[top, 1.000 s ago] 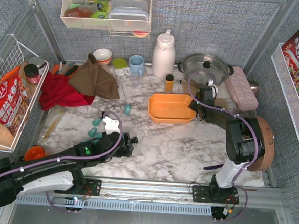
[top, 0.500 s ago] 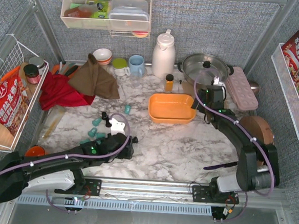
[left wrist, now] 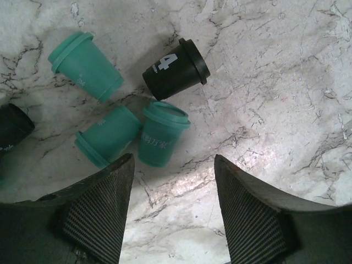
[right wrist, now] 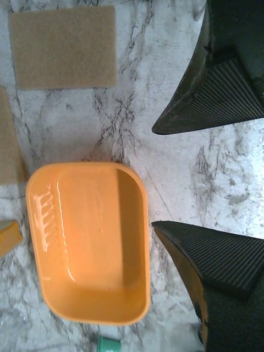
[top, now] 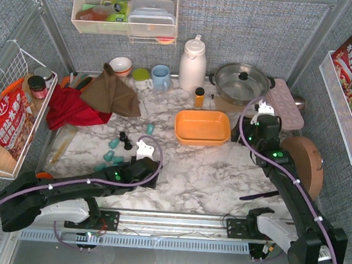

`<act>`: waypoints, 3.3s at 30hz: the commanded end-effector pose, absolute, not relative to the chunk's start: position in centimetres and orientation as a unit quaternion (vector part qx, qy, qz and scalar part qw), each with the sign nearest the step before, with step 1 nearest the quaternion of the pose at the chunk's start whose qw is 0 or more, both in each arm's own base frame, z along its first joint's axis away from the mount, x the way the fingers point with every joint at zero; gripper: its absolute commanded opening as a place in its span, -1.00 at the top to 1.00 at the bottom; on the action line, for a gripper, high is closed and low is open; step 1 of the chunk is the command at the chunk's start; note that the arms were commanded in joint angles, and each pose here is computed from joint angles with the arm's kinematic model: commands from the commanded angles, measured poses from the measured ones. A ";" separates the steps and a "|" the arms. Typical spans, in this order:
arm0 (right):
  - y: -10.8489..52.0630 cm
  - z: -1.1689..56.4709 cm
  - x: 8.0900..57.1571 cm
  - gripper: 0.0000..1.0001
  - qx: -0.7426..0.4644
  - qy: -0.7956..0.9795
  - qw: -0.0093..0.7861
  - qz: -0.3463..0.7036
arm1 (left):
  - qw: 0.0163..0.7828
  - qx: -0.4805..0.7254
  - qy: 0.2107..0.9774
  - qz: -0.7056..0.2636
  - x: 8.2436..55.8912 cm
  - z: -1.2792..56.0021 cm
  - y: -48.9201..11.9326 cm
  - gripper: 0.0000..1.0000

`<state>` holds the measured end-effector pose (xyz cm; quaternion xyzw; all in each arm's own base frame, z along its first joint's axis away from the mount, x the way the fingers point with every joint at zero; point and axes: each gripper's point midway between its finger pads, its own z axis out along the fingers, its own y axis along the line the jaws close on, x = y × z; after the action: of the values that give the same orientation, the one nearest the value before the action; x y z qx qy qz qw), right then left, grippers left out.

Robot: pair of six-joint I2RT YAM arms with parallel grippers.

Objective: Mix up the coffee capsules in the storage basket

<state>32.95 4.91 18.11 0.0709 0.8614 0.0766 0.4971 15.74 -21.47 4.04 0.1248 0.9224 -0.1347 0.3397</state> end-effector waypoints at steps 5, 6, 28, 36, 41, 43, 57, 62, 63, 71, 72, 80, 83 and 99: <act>6.5 20.8 30.4 -0.33 0.041 0.850 0.510 0.125 | 0.344 0.152 0.917 -0.129 16.2 3.3 -22.2 -0.32; 6.6 21.1 30.1 -0.33 0.039 0.849 0.511 0.128 | 0.342 0.154 0.918 -0.126 16.1 3.0 -22.2 -0.31; 8.8 22.3 28.3 -0.27 0.010 0.845 0.505 0.177 | 0.338 0.187 0.919 -0.075 17.1 1.3 -22.0 0.08; 9.3 22.4 28.3 -0.27 0.006 0.848 0.496 0.187 | 0.334 0.209 0.914 -0.095 16.7 1.6 -22.7 0.33; 10.0 22.8 27.7 -0.30 -0.002 0.852 0.484 0.200 | 0.348 0.235 0.894 -0.154 16.4 3.3 -24.7 0.43; 10.3 23.0 27.3 -0.31 -0.008 0.853 0.481 0.203 | 0.359 0.266 0.872 -0.201 16.0 4.8 -26.4 0.43; 14.9 25.4 25.5 -0.40 -0.054 0.832 0.469 0.291 | 0.627 0.387 0.617 -0.278 20.4 17.6 -33.7 0.54; 16.9 26.2 25.3 -0.51 -0.064 0.806 0.483 0.335 | 0.646 0.430 0.559 -0.290 21.2 18.4 -37.7 0.57; 17.2 26.2 25.3 -0.52 -0.066 0.803 0.484 0.342 | 0.648 0.433 0.554 -0.293 21.5 18.5 -38.4 0.57; 18.7 25.6 25.0 -0.52 -0.095 0.787 0.488 0.364 | 0.655 0.428 0.509 -0.359 21.7 19.8 -41.2 0.57; 18.8 25.5 25.0 -0.52 -0.099 0.788 0.488 0.363 | 0.654 0.425 0.507 -0.367 21.5 19.9 -41.3 0.57; 18.6 24.9 25.2 -0.41 -0.107 0.792 0.489 0.349 | 0.646 0.422 0.499 -0.394 20.8 20.1 -41.7 0.57; 18.3 24.2 25.3 -0.36 -0.104 0.804 0.480 0.334 | 0.647 0.421 0.498 -0.395 20.8 20.3 -41.7 0.57; 19.1 22.7 25.3 -0.06 -0.112 0.817 0.459 0.331 | 0.650 0.420 0.498 -0.391 21.3 20.9 -42.2 0.56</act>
<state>25.08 19.10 22.47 -0.1083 0.8188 0.3362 0.4526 21.33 -41.99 20.11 0.4236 0.5087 -0.3829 0.6444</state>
